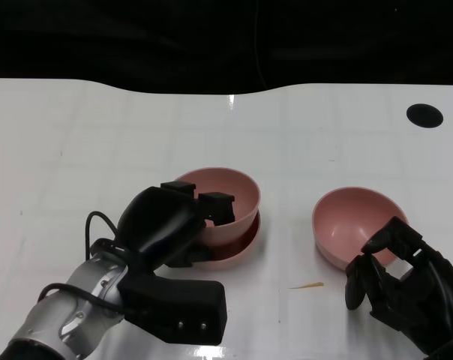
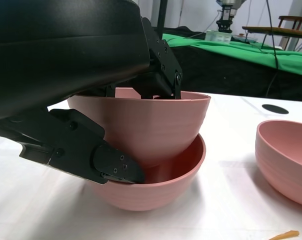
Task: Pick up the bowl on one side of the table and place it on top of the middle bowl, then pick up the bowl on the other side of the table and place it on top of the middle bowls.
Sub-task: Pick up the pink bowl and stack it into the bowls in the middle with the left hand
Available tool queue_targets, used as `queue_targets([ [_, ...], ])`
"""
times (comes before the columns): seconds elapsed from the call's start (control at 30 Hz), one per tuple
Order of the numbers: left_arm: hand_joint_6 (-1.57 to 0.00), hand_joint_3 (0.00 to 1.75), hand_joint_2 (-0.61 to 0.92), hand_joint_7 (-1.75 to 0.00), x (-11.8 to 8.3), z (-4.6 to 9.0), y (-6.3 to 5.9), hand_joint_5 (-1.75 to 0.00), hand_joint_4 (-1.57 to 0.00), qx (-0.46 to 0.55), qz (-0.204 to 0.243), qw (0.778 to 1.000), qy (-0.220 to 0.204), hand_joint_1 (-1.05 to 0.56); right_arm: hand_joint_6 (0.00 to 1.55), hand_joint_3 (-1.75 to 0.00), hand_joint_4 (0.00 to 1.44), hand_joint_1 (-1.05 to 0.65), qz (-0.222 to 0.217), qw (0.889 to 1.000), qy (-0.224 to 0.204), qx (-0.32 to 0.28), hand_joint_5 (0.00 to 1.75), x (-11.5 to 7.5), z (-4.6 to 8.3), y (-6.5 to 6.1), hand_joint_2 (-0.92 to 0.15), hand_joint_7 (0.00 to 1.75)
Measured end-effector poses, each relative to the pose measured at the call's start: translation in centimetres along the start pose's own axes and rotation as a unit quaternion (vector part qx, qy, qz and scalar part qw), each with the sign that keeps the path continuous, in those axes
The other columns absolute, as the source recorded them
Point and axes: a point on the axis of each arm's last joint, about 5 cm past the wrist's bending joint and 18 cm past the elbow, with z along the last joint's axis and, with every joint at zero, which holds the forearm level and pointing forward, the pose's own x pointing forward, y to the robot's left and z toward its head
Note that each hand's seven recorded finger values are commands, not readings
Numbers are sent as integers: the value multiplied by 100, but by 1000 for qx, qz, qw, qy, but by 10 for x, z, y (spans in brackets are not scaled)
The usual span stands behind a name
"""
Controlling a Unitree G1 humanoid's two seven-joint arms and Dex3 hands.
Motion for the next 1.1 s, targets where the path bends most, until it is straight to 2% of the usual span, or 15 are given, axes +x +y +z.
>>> queue_targets([
  [0.03, -71, 28, 92, -127, 1, 0, 0, -161, -64, 0, -1, 1000, -1, -14, 62, -107, 95, -5, 0, 1000, 0, 0, 175, 0, 0, 0, -60, 174],
  [0.2, -78, 29, 92, -114, 3, 0, 0, -153, -69, 1, -3, 1000, -2, -15, 62, -106, 95, -6, 0, 1000, 0, 0, 175, 0, 0, 0, -60, 174],
  [0.4, -79, 26, 92, -113, 3, -1, 0, -153, -69, 2, -4, 1000, 2, -13, 63, -106, 94, -6, -2, 1000, 0, 0, 175, 0, 0, 0, -59, 174],
  [0.47, -83, 26, 92, -102, 3, 0, 0, -147, -71, 2, -4, 1000, 2, -13, 63, -107, 94, -5, -2, 1000, 0, 0, 175, 0, 0, 0, -59, 174],
  [0.63, -85, 25, 92, -96, 3, -1, 0, -144, -72, 2, -4, 1000, 2, -12, 62, -108, 94, -5, -3, 1000, 0, 0, 175, 0, 0, 0, -59, 175],
  [0.7, -96, 24, 92, -66, 3, -1, 0, -124, -80, 2, -4, 1000, 2, -13, 61, -108, 94, -6, -3, 1000, -1, -1, 175, 0, 0, 0, -59, 175],
  [0.77, -104, 23, 92, -31, 3, -1, 0, -80, -89, 1, -4, 1000, 2, -21, 62, -107, 94, -6, -3, 1000, -1, -1, 175, 0, 0, 0, -59, 175],
  [0.8, -98, 25, 92, -13, 3, -1, 0, -41, -92, 2, -4, 1000, 2, -35, 62, -107, 94, -5, -3, 1000, -1, -1, 175, 0, 0, 0, -59, 175],
  [0.83, -90, 27, 92, -7, 3, -1, 0, -22, -87, 4, -4, 1000, 3, -47, 62, -107, 94, -6, -2, 1000, -1, -1, 175, 0, 0, 0, -59, 175],
  [0.87, -74, 33, 92, -3, 3, -1, 0, -9, -70, 5, -4, 1000, 5, -62, 62, -107, 94, -6, -2, 1000, 0, 0, 175, 0, 0, 0, -59, 175],
  [0.97, -53, 46, 92, 0, 2, -1, 0, -1, -43, 7, -3, 1000, 15, -84, 62, -107, 94, -5, -2, 1000, 0, 0, 175, 0, -1, 0, -60, 175],
  [1.03, -50, 49, 92, 0, 0, -1, 0, 0, -38, 7, -3, 1000, 19, -87, 62, -106, 94, -5, -2, 1000, 0, 0, 175, 0, -1, 0, -60, 175],
  [1.1, -39, 60, 92, 0, -1, -1, -1, 0, -19, 8, -3, 1000, 25, -95, 62, -107, 94, -4, -2, 1000, 1, 0, 175, 0, -1, 0, -60, 175],
])
